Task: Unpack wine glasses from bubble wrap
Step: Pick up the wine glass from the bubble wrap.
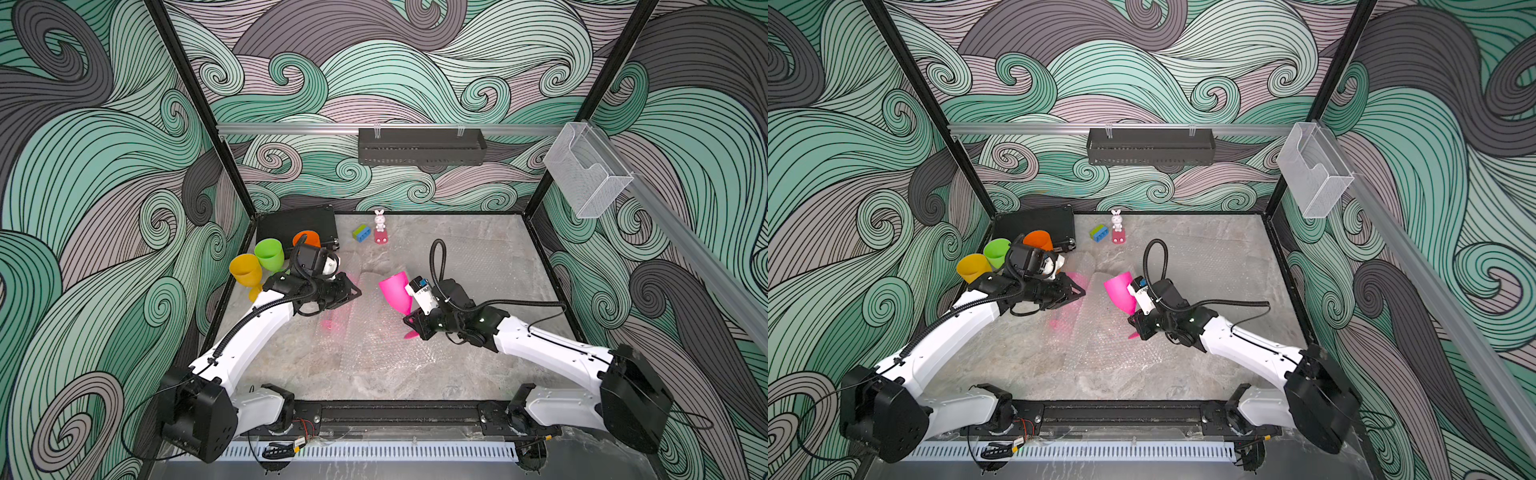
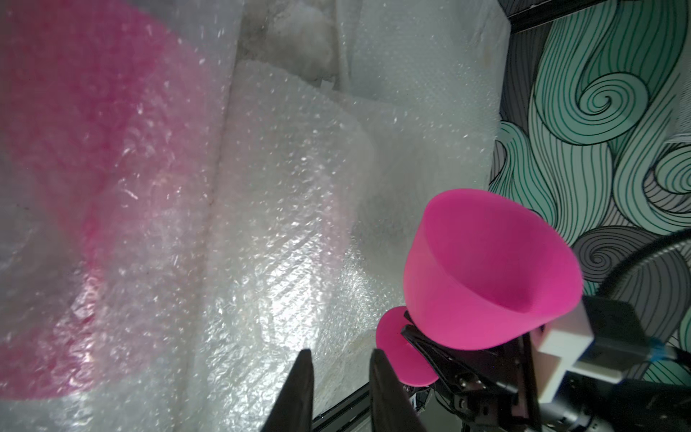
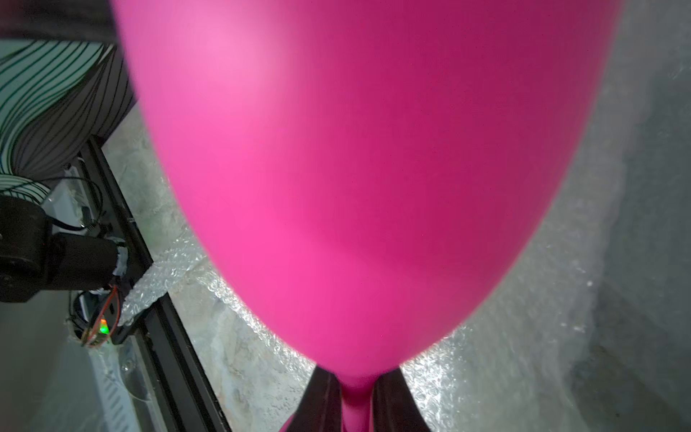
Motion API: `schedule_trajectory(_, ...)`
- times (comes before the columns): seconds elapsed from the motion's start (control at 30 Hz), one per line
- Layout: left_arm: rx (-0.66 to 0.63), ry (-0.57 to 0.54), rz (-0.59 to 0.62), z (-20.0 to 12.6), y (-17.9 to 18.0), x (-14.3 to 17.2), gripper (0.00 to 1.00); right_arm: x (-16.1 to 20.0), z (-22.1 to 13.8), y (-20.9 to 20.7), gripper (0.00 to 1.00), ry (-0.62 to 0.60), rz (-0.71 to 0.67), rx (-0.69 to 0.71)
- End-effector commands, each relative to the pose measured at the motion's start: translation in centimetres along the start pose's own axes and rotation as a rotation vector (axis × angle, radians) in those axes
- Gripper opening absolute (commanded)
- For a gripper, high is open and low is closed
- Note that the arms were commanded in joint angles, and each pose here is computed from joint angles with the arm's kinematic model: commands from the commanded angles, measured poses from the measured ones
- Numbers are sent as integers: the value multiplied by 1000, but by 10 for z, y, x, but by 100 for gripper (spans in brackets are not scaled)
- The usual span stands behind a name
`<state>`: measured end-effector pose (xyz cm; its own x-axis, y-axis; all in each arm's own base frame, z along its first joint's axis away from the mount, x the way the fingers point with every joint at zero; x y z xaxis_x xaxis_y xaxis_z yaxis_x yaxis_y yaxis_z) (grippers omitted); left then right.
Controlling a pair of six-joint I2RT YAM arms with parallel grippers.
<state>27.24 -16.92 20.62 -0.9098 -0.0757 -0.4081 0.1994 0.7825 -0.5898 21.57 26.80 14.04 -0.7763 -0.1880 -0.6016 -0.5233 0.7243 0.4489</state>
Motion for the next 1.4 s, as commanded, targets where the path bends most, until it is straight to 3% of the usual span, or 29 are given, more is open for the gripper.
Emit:
schedule_trajectory(0.0, 53, -37, -6, -14, -14, -16, 29, -11, -10, -3, 18, -81, -154, 39)
schedule_trajectory(0.1, 156, -61, -3, -14, -29, -23, 43, -15, -17, 1, 18, -156, -195, 10)
schedule_trajectory(0.2, 249, -28, -2, -11, -41, -21, 50, -15, -24, 2, 19, -221, -255, 3)
schedule_trajectory(0.37, 371, 80, -26, -3, -55, -14, 52, -18, -33, 6, 19, -295, -314, -16)
schedule_trajectory(0.53, 444, 76, -55, 3, -66, -20, 52, -14, -32, 10, 19, -278, -336, -27)
schedule_trajectory(0.77, 444, 99, -51, 12, -73, -17, 52, -13, -31, 14, 19, -272, -348, -32)
schedule_trajectory(1.0, 416, 143, -35, 27, -74, -5, 44, -16, -35, 16, 19, -286, -350, -33)
schedule_trajectory(1.37, 384, 182, 32, 33, -84, 1, 12, -16, -34, 10, 21, -278, -344, 5)
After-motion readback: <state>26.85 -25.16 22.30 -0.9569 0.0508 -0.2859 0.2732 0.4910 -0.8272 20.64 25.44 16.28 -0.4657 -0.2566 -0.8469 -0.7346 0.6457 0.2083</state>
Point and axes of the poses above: each gripper's point midway between its finger pads, its own z axis out along the fingers, its own y axis along the line the jaws close on, x = y × z, the point moved 2 cm from there along -z, back along the fingers, and after that the axes turned 15 degrees about z, right-handed, at the moved point
